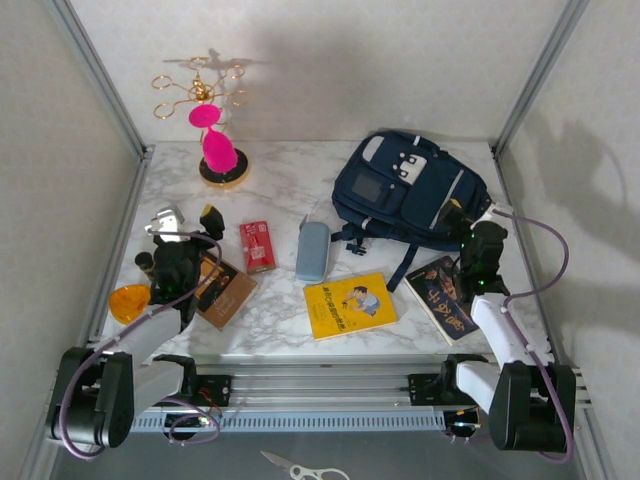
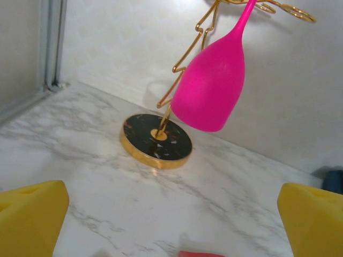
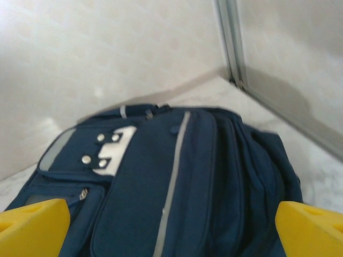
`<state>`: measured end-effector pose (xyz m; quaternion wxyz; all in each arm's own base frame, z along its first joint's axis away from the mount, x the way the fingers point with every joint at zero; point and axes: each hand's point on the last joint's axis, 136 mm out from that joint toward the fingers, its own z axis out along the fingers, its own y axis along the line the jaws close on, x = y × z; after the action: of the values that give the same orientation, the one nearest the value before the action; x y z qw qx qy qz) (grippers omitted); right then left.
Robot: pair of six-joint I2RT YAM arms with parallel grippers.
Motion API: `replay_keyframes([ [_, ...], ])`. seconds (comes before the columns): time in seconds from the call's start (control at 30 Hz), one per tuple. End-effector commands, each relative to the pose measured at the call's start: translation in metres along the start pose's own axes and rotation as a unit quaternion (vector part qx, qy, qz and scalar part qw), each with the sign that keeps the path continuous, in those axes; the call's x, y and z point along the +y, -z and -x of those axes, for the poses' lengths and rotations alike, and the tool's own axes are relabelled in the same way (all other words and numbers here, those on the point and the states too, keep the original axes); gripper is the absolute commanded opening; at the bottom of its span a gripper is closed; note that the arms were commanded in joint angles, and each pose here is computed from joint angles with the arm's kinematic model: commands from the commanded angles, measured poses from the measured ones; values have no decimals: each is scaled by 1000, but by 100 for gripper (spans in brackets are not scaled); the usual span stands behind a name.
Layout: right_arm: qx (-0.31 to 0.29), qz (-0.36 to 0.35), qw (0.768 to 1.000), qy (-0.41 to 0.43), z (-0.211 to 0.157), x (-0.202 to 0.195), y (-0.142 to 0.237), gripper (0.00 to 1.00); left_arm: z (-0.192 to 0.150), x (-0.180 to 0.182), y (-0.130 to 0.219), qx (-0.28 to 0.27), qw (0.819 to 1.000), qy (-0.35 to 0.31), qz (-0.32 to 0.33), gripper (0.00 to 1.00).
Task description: Pack books, pencil case, and school supplies into a backpack
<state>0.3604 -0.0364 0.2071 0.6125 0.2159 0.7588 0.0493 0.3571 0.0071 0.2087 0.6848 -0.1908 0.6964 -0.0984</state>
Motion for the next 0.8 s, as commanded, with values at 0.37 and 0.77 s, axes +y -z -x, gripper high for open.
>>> replay_keyframes([
  [0.37,211,-80,958,-178,-51,-57,-1,99,-20,-54,11,129,974,176,-65,99],
  [0.77,273,-93,928,-238,-79,-66,-40,97,-72,-134,42,215,945,203,-137,99],
])
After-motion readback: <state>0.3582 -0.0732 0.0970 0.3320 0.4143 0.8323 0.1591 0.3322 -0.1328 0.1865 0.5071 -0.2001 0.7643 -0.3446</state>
